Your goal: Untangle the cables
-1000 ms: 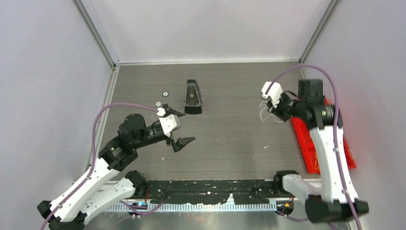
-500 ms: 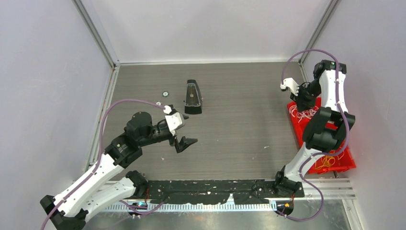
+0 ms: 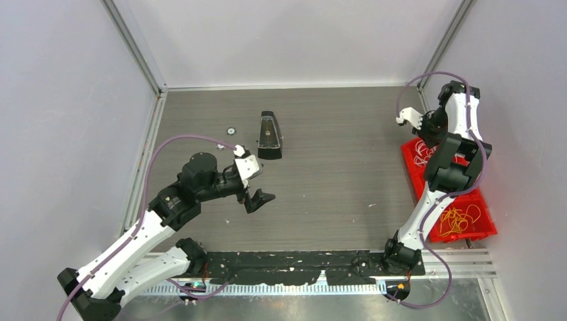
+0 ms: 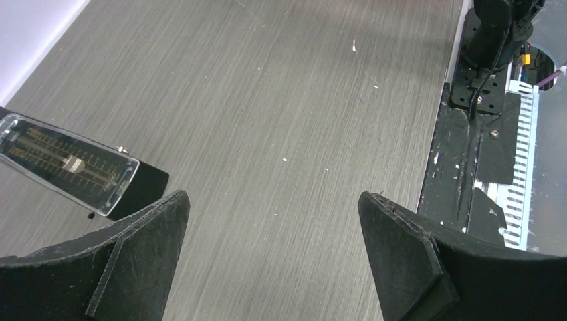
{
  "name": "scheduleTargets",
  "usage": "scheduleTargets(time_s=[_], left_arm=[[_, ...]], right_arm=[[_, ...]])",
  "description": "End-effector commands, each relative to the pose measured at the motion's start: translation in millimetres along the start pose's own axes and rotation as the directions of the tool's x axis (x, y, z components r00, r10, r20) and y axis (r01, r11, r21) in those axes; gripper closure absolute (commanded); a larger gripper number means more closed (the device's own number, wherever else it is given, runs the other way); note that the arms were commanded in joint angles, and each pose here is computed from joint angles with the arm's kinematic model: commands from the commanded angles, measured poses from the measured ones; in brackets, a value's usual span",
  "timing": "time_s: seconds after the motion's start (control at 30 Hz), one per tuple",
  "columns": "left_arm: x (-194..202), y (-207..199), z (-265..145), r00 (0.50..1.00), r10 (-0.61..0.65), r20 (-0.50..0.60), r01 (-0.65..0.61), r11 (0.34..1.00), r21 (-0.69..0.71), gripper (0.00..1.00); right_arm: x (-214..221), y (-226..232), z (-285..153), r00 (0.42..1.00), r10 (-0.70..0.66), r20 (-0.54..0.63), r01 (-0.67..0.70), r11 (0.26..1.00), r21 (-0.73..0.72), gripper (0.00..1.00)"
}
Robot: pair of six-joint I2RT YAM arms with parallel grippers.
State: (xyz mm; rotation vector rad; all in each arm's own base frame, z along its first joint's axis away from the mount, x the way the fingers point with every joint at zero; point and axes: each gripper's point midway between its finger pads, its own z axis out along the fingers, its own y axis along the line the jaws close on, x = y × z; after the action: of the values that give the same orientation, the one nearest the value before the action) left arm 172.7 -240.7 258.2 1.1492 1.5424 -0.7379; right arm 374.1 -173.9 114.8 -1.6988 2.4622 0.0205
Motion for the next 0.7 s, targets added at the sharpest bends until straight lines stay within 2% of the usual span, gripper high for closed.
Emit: scheduleTargets(time_s=[0.0, 0.13, 0.2, 0.3, 0.33, 0.4, 0.67], left_arm=[[-21, 8, -7, 0.999, 0.041, 0.030, -0.040, 0.999, -0.033, 0.00], [-19, 10, -6, 0.999, 0.047, 0.016, -0.046, 0.998, -0.036, 0.01], [-18, 10, -7, 0.999, 0.051, 0.012, -0.051, 0.998, -0.038, 0.00], [-17, 11, -7, 0.998, 0.056, 0.003, -0.055, 0.998, -0.041, 0.01], [-16, 11, -8, 0.998, 0.059, 0.000, -0.059, 0.997, -0.042, 0.00], [-15, 12, -8, 0.998, 0.063, -0.005, -0.064, 0.997, -0.046, 0.01], [-12, 16, -10, 0.998, 0.067, -0.003, -0.067, 0.995, -0.076, 0.00]], right_arm=[[28, -39, -5, 0.995, -0.024, -0.101, 0.038, 0.990, 0.138, 0.94], [41, -46, 18, 0.989, -0.031, -0.143, 0.055, 0.985, 0.164, 0.90], [49, -48, 24, 0.983, -0.026, -0.183, 0.057, 0.984, 0.167, 0.84], [50, -48, 28, 0.982, -0.014, -0.187, 0.047, 0.984, 0.171, 0.70], [50, -48, 26, 0.983, -0.010, -0.184, 0.043, 0.984, 0.176, 0.60], [46, -47, 20, 0.986, -0.001, -0.168, 0.033, 0.981, 0.189, 0.50], [6, -19, -26, 1.000, 0.013, -0.002, -0.012, 0.979, 0.201, 0.25]])
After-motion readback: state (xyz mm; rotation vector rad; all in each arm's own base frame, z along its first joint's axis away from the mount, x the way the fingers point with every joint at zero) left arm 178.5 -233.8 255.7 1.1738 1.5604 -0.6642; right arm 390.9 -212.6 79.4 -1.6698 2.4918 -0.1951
